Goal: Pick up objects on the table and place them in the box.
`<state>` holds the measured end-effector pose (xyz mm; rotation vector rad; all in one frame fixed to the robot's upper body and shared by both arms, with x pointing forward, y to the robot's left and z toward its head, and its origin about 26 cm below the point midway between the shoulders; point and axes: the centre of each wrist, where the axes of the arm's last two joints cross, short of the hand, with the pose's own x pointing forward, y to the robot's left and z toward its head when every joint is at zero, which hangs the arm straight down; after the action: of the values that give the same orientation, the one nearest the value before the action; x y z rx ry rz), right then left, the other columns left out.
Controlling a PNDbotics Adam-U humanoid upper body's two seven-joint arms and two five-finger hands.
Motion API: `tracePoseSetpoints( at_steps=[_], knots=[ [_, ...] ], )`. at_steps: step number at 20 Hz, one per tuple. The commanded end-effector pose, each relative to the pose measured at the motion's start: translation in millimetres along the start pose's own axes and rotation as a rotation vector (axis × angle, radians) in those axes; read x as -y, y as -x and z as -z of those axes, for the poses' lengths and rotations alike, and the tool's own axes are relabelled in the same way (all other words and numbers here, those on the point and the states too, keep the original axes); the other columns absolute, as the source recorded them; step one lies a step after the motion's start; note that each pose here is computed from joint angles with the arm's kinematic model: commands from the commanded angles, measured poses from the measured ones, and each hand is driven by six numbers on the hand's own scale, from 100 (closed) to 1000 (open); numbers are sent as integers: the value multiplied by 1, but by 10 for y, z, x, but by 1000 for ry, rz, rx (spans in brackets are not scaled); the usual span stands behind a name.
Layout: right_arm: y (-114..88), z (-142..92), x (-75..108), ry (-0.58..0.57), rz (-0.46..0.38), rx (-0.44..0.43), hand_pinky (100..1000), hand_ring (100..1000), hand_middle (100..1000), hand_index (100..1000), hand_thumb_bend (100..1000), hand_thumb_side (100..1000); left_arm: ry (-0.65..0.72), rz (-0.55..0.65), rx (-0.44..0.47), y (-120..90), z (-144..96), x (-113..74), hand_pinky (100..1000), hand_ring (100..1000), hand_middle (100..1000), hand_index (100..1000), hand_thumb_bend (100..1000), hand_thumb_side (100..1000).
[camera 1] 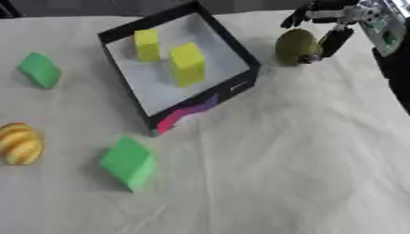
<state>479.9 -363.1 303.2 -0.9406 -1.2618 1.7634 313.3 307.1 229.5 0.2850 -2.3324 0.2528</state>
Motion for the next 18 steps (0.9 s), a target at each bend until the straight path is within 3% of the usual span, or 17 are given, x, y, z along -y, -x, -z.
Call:
tracePoseSetpoints(
  at_steps=[1,7,10,15,18],
  knots=[
    [99,-108,74,40,-12,-55,904,886,854,931,407,149,20,7,30,-85,41,-8,705,614,655,697,280,591],
    [110,-67,-28,52,7,-68,848,790,816,913,404,133,27,2,31,-91,43,6,704,613,654,696,276,592],
    [103,-38,-81,60,26,-57,787,673,719,867,401,109,28,1,30,-91,41,8,705,613,652,695,275,593],
    [104,-21,-136,102,105,-39,714,531,536,683,405,121,29,4,27,-87,35,5,705,614,651,694,270,594],
    [109,-30,-144,151,146,-52,701,488,497,633,408,118,28,4,27,-87,34,1,705,614,650,693,272,593]
  ],
)
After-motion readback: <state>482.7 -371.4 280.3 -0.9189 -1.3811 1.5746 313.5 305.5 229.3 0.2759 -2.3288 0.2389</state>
